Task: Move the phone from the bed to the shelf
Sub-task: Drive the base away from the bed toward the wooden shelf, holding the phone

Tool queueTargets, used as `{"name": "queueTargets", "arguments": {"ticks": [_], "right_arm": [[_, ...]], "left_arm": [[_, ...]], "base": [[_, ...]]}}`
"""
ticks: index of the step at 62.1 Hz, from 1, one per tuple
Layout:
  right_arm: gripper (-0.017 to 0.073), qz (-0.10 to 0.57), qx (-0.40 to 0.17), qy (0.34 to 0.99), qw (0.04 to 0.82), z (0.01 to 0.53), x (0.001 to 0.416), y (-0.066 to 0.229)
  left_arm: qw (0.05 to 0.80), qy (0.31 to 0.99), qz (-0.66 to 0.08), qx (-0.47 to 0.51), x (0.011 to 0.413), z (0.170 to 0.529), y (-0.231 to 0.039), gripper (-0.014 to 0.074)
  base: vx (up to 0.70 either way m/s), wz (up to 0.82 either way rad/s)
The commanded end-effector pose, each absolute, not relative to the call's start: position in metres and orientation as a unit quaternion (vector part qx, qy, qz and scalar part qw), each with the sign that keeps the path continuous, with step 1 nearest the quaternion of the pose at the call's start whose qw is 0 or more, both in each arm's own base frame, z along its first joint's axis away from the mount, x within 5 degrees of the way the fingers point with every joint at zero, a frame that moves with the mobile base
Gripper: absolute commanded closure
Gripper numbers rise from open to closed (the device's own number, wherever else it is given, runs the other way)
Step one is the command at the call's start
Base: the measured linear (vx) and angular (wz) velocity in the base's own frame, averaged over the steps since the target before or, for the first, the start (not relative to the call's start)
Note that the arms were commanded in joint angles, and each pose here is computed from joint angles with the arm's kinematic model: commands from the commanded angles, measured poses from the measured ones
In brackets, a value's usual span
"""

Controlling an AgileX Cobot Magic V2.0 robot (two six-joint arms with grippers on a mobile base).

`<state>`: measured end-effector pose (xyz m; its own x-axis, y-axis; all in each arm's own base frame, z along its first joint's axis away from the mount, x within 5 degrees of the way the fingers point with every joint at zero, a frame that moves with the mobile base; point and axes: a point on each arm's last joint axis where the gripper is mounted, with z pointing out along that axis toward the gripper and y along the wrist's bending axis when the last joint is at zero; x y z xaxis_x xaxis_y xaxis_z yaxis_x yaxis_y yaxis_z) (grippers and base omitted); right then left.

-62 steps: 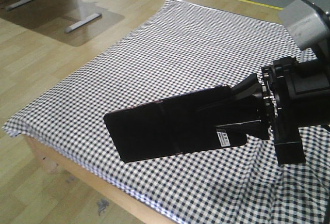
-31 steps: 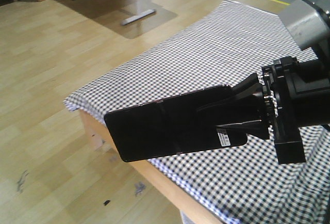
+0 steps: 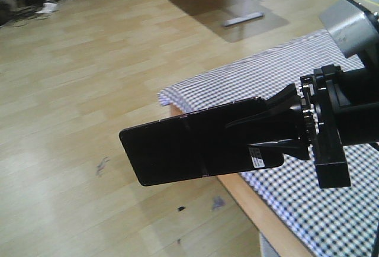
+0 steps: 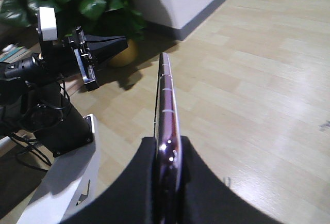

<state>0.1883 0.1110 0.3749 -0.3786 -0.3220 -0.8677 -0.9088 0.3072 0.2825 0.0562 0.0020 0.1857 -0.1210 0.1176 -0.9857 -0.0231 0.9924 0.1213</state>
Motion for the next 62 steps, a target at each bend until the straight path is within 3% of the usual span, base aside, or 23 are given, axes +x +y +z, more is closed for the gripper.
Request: {"name": "queueTargets", "arguments": {"ticks": [1, 38, 62], "right_arm": [[0.0561, 0.45, -0.428, 0.689, 0.374, 0.3937, 0.177, 0.1139], [0.0561, 0.45, -0.428, 0.689, 0.374, 0.3937, 0.177, 0.1139], [0.0561, 0.45, -0.428, 0.689, 0.374, 0.3937, 0.177, 0.1139]], "left_arm": [[0.702, 0.71, 0.05, 0.026, 0.0549, 0.2003, 0.0018, 0.0592], [0.702, 0.71, 0.05, 0.026, 0.0549, 0.2003, 0.0018, 0.0592], [0.702, 0.71, 0.05, 0.026, 0.0549, 0.2003, 0.0018, 0.0592]], "base": [[-0.17, 0.66], [-0.16, 0.62], [-0.07, 0.26]]}}
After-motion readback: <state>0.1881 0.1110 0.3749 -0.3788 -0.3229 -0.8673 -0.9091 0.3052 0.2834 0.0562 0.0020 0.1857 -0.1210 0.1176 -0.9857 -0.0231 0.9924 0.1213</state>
